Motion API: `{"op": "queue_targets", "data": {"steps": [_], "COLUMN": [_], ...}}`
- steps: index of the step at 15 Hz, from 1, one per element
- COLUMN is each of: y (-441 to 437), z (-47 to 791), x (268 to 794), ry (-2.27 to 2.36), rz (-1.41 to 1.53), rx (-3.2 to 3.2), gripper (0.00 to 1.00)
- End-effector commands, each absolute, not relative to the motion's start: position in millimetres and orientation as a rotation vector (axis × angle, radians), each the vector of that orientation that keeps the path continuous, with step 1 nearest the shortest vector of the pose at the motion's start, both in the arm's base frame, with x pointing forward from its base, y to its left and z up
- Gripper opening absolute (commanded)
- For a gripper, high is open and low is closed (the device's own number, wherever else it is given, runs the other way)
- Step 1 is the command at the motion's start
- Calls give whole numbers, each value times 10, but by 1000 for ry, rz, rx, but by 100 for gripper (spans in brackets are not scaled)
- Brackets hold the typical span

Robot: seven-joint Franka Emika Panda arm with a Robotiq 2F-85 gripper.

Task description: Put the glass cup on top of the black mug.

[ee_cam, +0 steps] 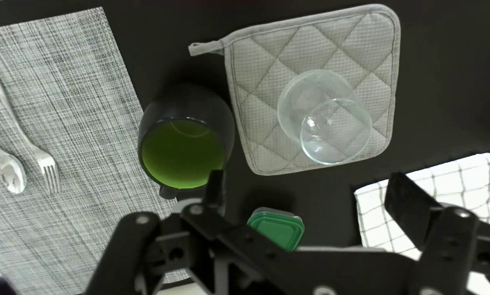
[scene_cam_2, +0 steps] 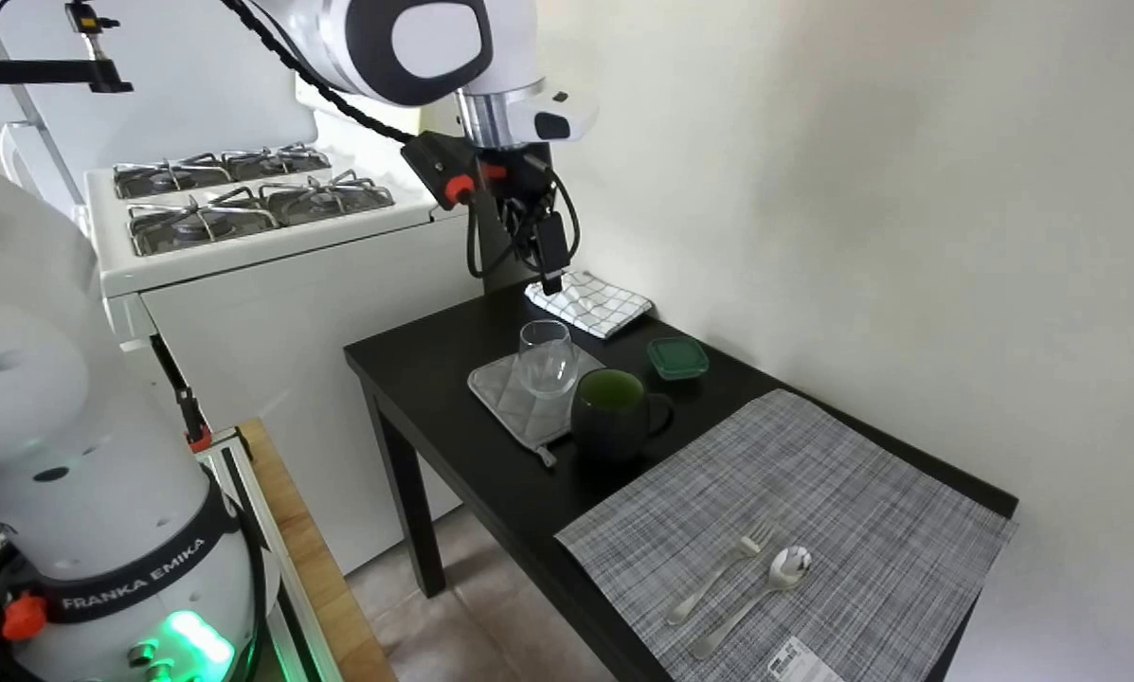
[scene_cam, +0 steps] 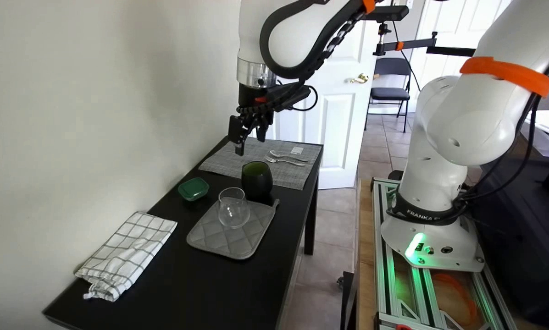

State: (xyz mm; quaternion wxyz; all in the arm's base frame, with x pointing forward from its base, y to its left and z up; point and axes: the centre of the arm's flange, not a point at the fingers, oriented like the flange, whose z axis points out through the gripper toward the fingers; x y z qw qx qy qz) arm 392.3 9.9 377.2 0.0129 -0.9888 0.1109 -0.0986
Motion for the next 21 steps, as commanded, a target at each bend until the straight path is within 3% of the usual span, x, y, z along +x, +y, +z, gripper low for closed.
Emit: {"op": "queue_targets", "data": {"steps": [1, 21], "y": [154, 210], "z": [3343, 2509], "x": [4130, 4388], "ry": [338, 329], "rz": [-283, -99], "rx": [-3045, -3057], "gripper": [100, 100]}}
